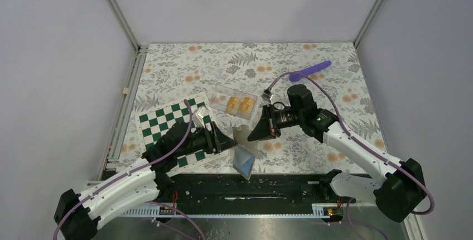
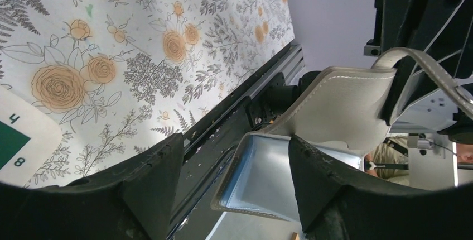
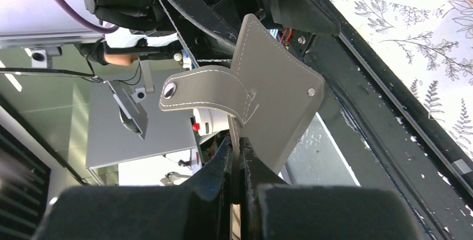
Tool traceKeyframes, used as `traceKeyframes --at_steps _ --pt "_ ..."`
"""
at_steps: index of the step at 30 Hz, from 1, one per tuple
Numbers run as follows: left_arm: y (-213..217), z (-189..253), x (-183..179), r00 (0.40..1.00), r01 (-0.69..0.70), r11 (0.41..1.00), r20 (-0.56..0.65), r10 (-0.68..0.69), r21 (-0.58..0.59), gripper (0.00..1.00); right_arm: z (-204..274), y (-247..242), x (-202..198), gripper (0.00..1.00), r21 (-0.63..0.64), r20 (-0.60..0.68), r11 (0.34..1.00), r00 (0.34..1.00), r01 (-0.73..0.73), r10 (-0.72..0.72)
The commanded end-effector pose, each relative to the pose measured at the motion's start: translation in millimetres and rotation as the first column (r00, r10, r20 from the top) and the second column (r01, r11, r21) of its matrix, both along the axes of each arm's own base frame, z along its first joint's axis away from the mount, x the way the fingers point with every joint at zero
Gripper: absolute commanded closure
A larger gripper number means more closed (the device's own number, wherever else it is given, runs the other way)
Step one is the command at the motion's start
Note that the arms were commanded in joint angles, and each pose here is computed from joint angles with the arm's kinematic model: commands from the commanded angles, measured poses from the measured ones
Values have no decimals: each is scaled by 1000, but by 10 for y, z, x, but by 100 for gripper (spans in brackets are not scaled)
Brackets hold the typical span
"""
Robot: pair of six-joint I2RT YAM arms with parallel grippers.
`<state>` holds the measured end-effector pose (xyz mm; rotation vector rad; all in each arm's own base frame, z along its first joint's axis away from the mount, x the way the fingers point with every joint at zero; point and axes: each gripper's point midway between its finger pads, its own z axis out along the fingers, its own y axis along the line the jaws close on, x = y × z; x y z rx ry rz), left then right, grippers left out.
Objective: Put the credit cards into the card holder
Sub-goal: Turn over the card slot in the card holder.
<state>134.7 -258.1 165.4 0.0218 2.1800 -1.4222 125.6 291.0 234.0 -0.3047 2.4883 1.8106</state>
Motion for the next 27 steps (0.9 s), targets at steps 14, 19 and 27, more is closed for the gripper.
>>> traceKeyframes --at_steps 14,19,27 --pt "330 209 117 997 -45 965 74 26 260 26 31 -44 137 100 -109 -13 989 995 97 -99" --pt "223 638 54 983 8 971 177 -51 239 23 -65 -53 188 100 -155 -32 980 991 125 -132" --pt "-32 787 -197 946 73 892 251 -203 446 20 -172 -78 233 100 -216 -47 965 986 149 -163"
